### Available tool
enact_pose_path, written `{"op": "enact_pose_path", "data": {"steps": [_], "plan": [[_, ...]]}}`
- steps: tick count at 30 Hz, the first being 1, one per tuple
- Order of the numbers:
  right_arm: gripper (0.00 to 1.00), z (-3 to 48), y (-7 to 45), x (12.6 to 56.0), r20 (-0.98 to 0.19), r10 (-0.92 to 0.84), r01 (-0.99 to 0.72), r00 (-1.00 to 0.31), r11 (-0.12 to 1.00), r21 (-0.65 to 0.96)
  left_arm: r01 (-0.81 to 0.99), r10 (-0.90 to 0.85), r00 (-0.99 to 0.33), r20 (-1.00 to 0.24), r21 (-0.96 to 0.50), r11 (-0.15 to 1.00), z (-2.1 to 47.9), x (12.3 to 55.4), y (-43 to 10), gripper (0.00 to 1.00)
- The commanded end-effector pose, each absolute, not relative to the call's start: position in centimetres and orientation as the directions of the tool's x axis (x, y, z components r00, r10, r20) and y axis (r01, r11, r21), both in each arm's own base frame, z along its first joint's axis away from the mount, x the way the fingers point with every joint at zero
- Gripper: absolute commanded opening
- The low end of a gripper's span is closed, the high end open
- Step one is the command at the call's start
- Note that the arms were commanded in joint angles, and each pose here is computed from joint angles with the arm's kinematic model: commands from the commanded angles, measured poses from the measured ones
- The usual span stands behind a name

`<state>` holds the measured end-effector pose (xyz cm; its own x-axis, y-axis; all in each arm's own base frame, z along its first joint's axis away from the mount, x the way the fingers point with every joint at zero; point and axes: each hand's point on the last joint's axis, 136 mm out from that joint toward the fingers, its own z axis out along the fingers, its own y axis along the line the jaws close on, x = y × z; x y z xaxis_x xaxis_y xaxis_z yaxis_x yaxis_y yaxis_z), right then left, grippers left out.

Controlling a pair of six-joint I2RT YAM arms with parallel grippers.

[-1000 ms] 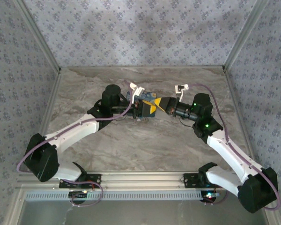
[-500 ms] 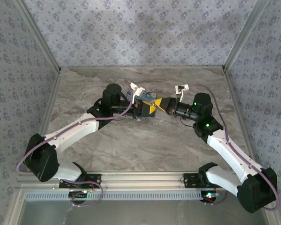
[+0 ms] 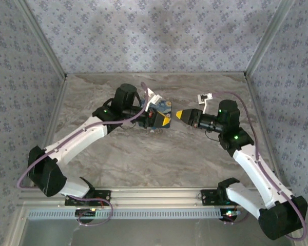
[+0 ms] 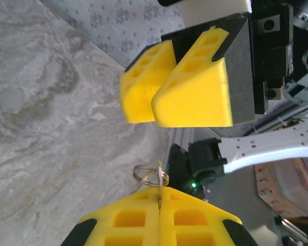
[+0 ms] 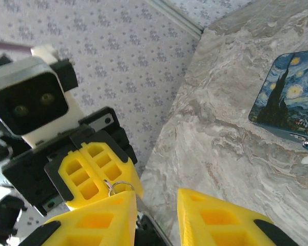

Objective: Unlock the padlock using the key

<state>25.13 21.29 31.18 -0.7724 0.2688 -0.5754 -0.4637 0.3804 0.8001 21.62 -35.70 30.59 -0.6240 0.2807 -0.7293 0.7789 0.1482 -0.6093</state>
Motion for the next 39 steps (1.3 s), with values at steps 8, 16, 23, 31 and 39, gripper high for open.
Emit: {"op": "enact_pose_path", "data": {"steps": [8,16,23,31,39], "plan": [[0.36,32.9,22.9,23.0,-0.668,0.135,-0.625,-0.732,0.258,0.737,0.718,0.467,-0.634,-0.616,-0.693,0.061,29.5,17.7,-34.4,0.00],[0.46,32.0,24.6,21.4,-0.665,0.054,-0.638,-0.745,0.234,0.734,0.718,0.467,-0.621,-0.630,-0.696,0.016,30.3,17.3,-34.4,0.00],[0.41,31.2,25.9,20.6,-0.676,-0.002,-0.662,-0.737,0.204,0.721,0.720,0.466,-0.615,-0.636,-0.694,0.003,30.5,17.0,-34.4,0.00],[0.25,31.2,26.4,19.6,-0.679,-0.042,-0.675,-0.733,0.168,0.718,0.719,0.468,-0.615,-0.635,-0.695,0.001,30.4,17.0,-34.4,0.00],[0.00,31.1,26.5,18.9,-0.690,-0.063,-0.690,-0.721,0.159,0.707,0.722,0.465,-0.615,-0.636,-0.692,0.009,30.3,17.3,-34.3,0.00]]}}
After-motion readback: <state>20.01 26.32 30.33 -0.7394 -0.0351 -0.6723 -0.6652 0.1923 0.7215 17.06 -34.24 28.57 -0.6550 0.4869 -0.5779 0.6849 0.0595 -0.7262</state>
